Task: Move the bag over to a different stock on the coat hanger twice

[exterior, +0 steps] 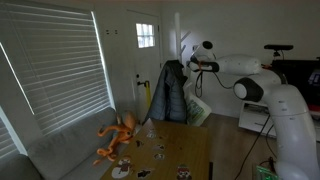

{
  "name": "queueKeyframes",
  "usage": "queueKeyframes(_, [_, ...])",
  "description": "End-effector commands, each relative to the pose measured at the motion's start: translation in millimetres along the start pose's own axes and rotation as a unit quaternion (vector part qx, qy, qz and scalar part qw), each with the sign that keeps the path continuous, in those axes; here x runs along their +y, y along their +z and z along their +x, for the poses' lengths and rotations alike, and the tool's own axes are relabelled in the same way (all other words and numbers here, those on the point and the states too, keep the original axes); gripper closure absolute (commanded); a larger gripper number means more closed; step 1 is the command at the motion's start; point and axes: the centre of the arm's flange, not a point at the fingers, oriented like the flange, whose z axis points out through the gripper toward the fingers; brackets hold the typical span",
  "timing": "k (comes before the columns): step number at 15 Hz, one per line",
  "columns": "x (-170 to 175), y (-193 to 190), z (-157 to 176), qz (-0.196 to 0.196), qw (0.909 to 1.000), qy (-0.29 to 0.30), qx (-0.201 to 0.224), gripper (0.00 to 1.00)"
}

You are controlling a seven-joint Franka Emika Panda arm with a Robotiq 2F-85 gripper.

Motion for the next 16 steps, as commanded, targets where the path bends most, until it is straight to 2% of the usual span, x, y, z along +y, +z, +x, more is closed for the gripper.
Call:
queueKeyframes(1, [6.7, 18.4, 21.5, 0.014, 0.9996, -0.019, 0.018, 0.99])
queueKeyframes(7, [-22.0, 22.7, 30.6, 0.050, 0.9966, -0.057, 0.031, 0.99])
queueKeyframes(16, [-6.7, 5.0, 26.1, 0.070, 0.9909, -0.115, 0.010, 0.99])
